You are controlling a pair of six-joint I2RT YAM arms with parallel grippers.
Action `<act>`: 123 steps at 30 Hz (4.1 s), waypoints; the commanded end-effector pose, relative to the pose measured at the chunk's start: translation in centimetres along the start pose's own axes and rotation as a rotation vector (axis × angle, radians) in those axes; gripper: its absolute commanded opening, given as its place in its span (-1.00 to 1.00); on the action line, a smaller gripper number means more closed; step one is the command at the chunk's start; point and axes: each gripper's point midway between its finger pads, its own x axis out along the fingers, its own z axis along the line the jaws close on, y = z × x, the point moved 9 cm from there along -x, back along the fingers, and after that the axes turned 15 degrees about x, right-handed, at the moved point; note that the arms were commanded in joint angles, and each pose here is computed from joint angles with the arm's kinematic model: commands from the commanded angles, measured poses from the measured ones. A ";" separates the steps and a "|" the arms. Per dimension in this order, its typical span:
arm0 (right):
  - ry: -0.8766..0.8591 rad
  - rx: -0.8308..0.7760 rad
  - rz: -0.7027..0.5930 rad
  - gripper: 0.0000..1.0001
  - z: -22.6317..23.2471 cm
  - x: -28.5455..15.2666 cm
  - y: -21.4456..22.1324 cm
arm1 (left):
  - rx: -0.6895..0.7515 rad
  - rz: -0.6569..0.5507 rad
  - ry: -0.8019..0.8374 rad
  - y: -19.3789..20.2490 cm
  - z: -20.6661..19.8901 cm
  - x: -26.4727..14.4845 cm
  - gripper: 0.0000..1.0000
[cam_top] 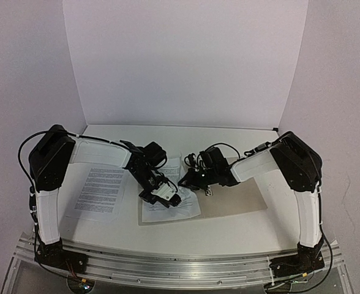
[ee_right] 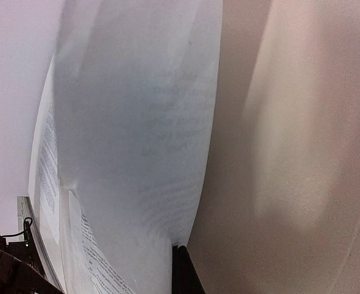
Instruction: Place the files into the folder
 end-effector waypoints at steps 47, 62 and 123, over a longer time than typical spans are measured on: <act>0.453 -0.023 -0.195 0.12 0.1 -1.1 -2.9 | 0.185 0.015 -0.060 -0.5 -0.6 -1.4 -1.00; 0.411 0.022 -0.138 0.12 -0.1 1.4 -2.6 | 0.216 0.024 -0.067 -0.2 -0.6 -1.0 -1.00; 0.452 -0.150 -0.298 0.19 3.3 -3.8 -5.3 | 0.006 -0.004 -0.328 -0.9 2.7 -8.7 0.46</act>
